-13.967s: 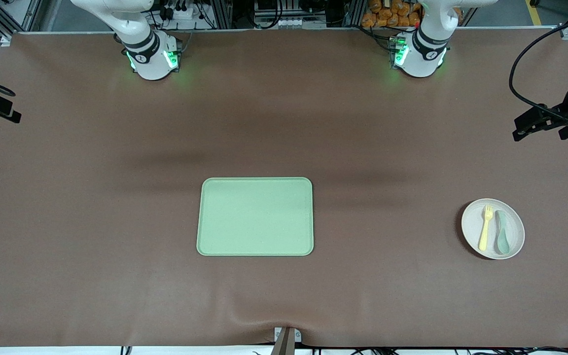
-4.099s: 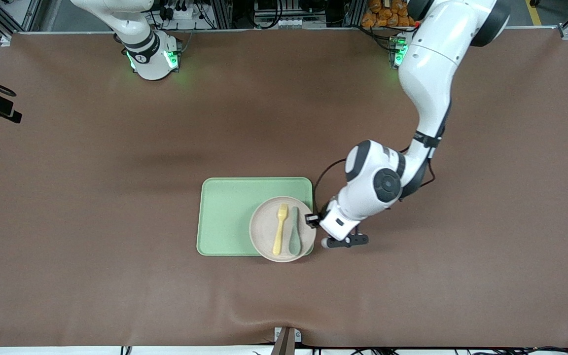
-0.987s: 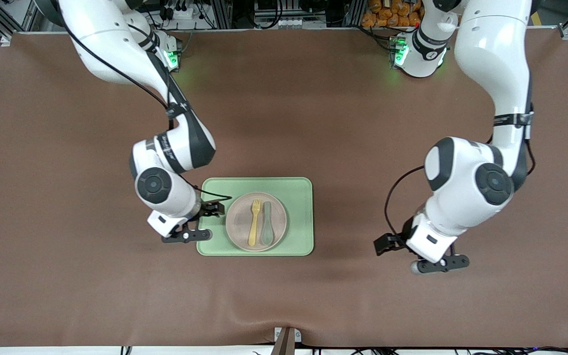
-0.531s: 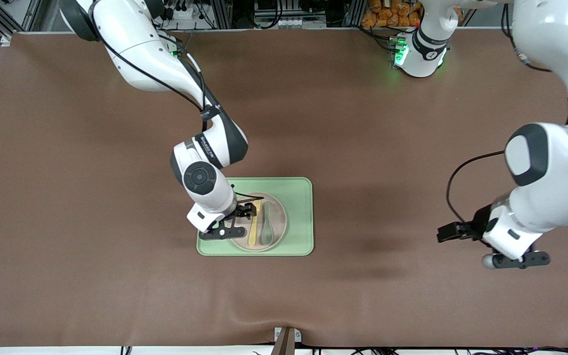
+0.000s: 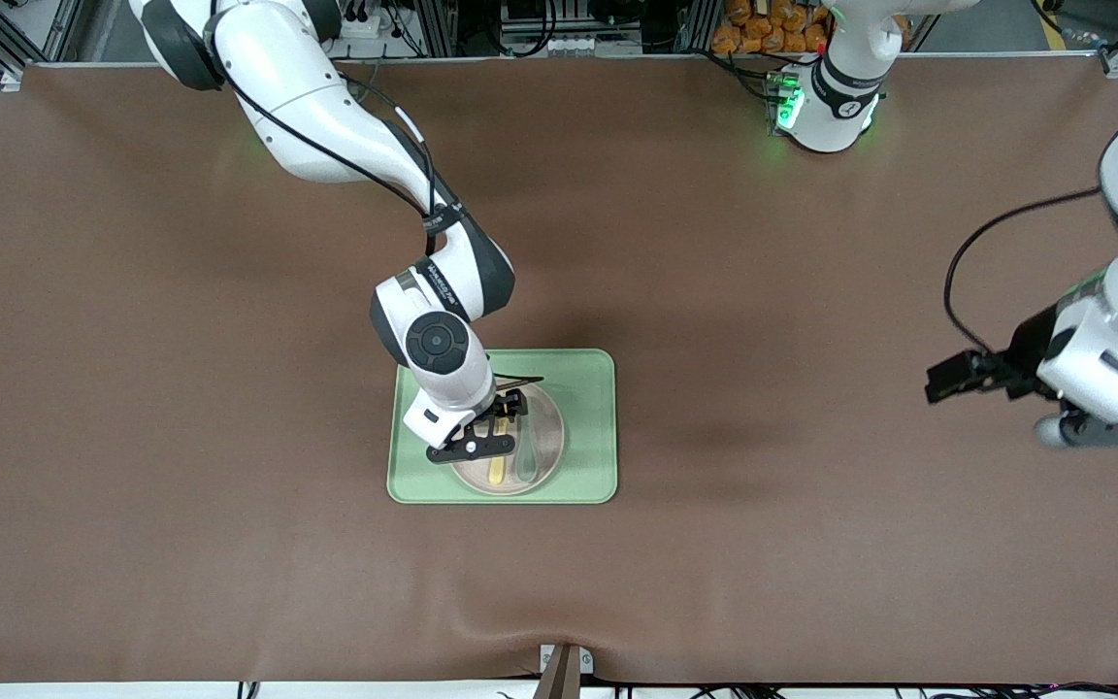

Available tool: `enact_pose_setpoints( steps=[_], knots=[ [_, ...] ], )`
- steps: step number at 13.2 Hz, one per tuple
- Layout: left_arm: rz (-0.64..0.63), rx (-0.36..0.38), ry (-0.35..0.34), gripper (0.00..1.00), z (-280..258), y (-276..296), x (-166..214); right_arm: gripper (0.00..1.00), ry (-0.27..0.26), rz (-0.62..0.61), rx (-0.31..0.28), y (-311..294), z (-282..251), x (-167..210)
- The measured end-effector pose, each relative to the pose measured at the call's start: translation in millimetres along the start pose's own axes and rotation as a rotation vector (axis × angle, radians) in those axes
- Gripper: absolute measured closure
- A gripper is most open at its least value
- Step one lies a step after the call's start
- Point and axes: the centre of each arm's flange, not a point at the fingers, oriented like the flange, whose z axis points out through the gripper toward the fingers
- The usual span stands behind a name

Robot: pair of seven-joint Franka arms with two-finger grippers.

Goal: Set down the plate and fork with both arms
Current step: 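Retract the left gripper while the right gripper reaches the yellow fork, then grasp the yellow fork handle on the plate with the right gripper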

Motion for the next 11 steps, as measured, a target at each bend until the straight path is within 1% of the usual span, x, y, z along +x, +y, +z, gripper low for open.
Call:
enact_pose_setpoints(
  steps=[2, 3, 4, 5, 6, 7, 9, 11],
  knots=[
    [-0.029, 0.016, -0.025, 0.0, -44.0, 2.4, -35.7, 0.0, -0.007, 0.054, -0.006, 1.2, 6.8, -0.5],
    [-0.031, 0.022, -0.026, 0.0, -64.9, 6.5, -55.6, 0.0, -0.01, 0.075, -0.007, 1.5, 9.7, -0.8],
    [-0.03, 0.026, -0.019, 0.0, -82.7, 11.5, -75.5, 0.08, -0.011, 0.087, -0.009, 1.7, 11.1, -0.9],
    [-0.025, 0.03, -0.014, 0.0, -94.6, 14.2, -93.0, 0.08, -0.011, 0.098, -0.01, 2.2, 11.5, -0.7],
    [-0.022, 0.037, -0.018, 0.0, -99.3, 13.9, -108.4, 0.16, -0.011, 0.113, -0.01, 2.8, 11.7, -0.4],
    [-0.024, 0.043, -0.025, 0.0, -98.4, 11.5, -119.5, 0.21, -0.012, 0.129, -0.011, 2.9, 12.3, -0.5],
    [-0.039, 0.046, -0.023, 0.0, -93.2, 1.1, -125.6, 0.21, -0.013, 0.153, -0.011, 2.6, 15.3, -0.9],
    [-0.036, 0.036, 0.012, 0.0, -91.1, -16.3, -115.7, 0.21, -0.01, 0.167, -0.005, 2.2, 17.3, -0.5]
  ],
)
